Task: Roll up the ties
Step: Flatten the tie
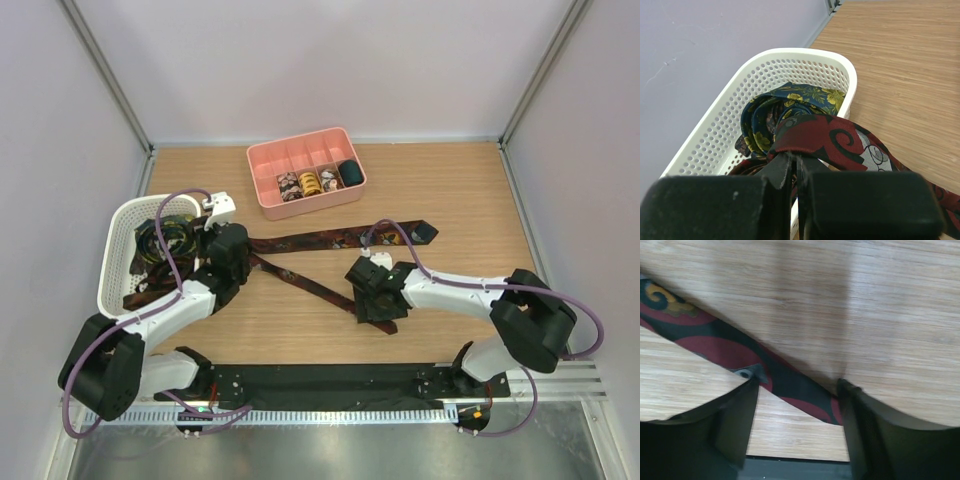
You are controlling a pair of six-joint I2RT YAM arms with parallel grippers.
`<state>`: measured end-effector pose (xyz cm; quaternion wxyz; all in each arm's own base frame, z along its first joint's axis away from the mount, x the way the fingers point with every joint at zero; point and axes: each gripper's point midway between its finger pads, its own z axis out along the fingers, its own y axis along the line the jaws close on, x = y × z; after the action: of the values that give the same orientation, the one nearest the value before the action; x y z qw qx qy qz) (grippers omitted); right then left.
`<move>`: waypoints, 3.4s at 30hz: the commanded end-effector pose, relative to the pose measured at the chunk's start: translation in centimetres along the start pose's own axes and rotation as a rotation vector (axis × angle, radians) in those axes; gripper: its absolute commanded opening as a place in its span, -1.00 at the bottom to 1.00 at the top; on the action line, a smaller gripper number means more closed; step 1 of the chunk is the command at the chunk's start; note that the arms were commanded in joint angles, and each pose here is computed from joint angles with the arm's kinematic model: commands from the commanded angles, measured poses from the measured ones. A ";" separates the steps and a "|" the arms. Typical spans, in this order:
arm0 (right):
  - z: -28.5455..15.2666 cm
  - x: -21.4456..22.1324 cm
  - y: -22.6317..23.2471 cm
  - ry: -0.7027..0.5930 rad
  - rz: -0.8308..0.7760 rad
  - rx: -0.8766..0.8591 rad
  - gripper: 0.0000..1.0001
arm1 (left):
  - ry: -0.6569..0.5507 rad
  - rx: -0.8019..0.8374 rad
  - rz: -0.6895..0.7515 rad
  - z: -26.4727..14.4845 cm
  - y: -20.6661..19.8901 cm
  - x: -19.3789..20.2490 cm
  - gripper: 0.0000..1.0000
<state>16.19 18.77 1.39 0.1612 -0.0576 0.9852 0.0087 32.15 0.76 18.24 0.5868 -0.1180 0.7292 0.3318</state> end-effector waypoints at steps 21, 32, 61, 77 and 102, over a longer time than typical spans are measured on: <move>-3.2 -16.8 -5.2 -0.215 0.114 0.069 -0.82 | -0.011 -0.033 -0.106 -0.1 0.6 -0.4 -0.99; 2.2 -21.6 -9.1 -0.108 0.175 0.066 -0.81 | 0.012 -0.051 -0.038 -0.1 0.5 1.1 -0.99; 2.6 -24.7 -15.0 -0.127 0.177 0.229 0.08 | 0.037 -0.050 0.050 -0.3 -1.6 3.5 -1.00; 3.5 -27.7 -12.6 -0.258 0.606 -0.109 0.24 | 0.023 -0.039 0.014 -0.6 -1.3 2.8 -1.00; 6.4 -26.5 -14.3 -0.183 0.394 0.143 0.15 | 0.014 -0.034 0.006 -0.7 -1.2 2.3 -0.99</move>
<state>44.15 8.11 3.08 0.2382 0.1575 0.9583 -0.0071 31.61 -0.09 14.22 0.5464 -0.0756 0.7497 0.3657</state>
